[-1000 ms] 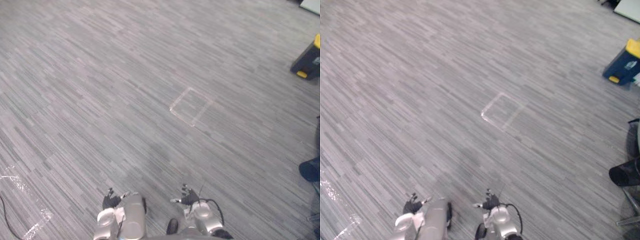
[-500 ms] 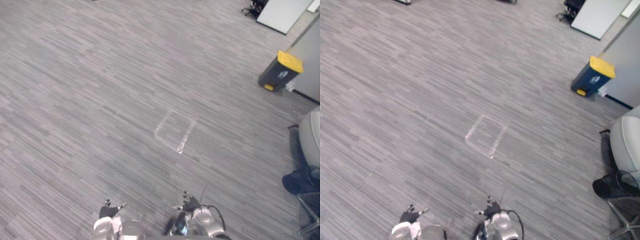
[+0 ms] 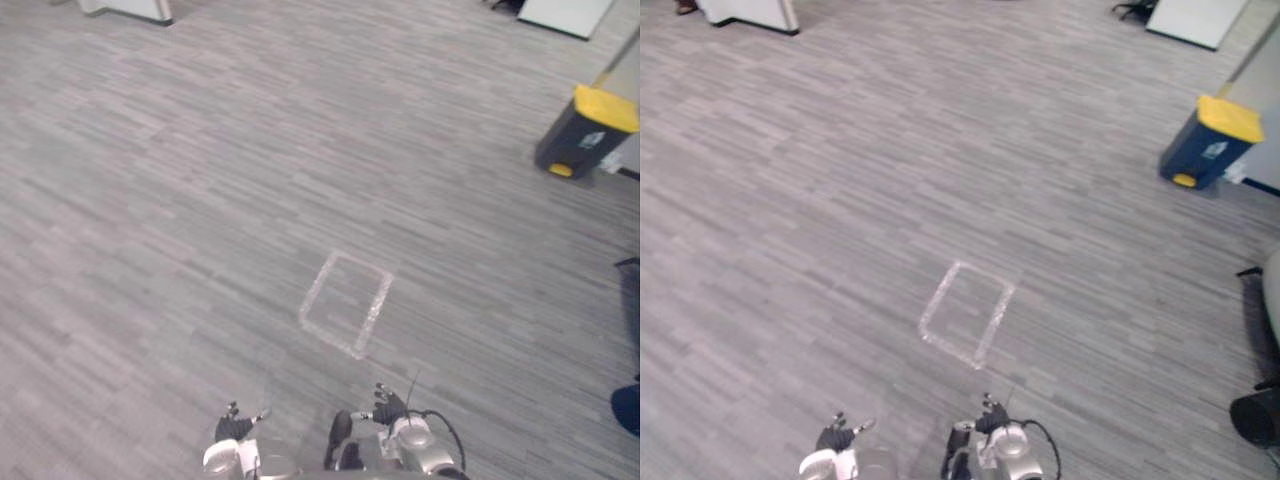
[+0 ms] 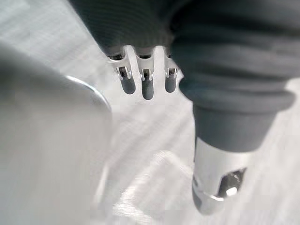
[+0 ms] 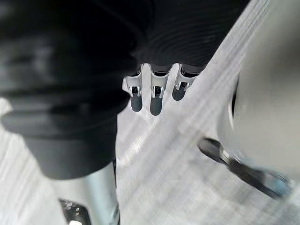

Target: Organize the slippers on the shoe rack

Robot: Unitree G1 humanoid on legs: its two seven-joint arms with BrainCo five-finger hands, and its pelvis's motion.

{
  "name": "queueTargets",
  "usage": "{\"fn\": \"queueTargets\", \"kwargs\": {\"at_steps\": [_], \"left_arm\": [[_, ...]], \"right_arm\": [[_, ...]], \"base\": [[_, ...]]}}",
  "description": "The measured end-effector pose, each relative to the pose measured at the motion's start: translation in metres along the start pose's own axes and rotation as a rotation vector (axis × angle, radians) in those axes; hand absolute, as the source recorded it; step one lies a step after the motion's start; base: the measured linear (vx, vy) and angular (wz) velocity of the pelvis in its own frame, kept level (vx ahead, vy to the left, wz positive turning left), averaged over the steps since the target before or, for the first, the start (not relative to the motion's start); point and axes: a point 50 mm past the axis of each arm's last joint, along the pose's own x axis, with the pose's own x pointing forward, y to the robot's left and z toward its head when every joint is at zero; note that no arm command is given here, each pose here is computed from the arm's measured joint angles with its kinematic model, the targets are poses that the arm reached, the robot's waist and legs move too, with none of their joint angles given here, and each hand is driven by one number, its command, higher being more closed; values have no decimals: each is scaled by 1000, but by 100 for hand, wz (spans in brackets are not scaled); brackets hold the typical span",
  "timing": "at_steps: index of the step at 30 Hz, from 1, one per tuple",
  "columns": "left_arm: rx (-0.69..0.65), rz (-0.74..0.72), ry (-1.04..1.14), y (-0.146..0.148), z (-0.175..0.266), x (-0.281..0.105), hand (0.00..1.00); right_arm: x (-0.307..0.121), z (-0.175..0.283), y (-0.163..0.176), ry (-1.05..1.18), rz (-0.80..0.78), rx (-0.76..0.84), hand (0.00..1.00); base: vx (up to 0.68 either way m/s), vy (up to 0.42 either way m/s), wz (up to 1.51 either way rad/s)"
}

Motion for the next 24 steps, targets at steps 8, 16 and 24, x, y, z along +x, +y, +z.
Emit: {"fn": "queueTargets", "kwargs": {"at_steps": [8, 16, 24], "left_arm": [[-25, 5, -60, 1, 17, 4, 0], [18, 43, 75, 21, -12, 2, 0], [107, 26, 98, 24, -19, 1, 0]], "right_arm": [[3, 5, 0, 4, -3, -4, 0], [2, 2, -1, -1, 3, 1, 0], [4, 8, -8, -14, -11, -28, 0]], "base": [[488, 210, -59], [455, 196, -63], [358, 47, -78]]}}
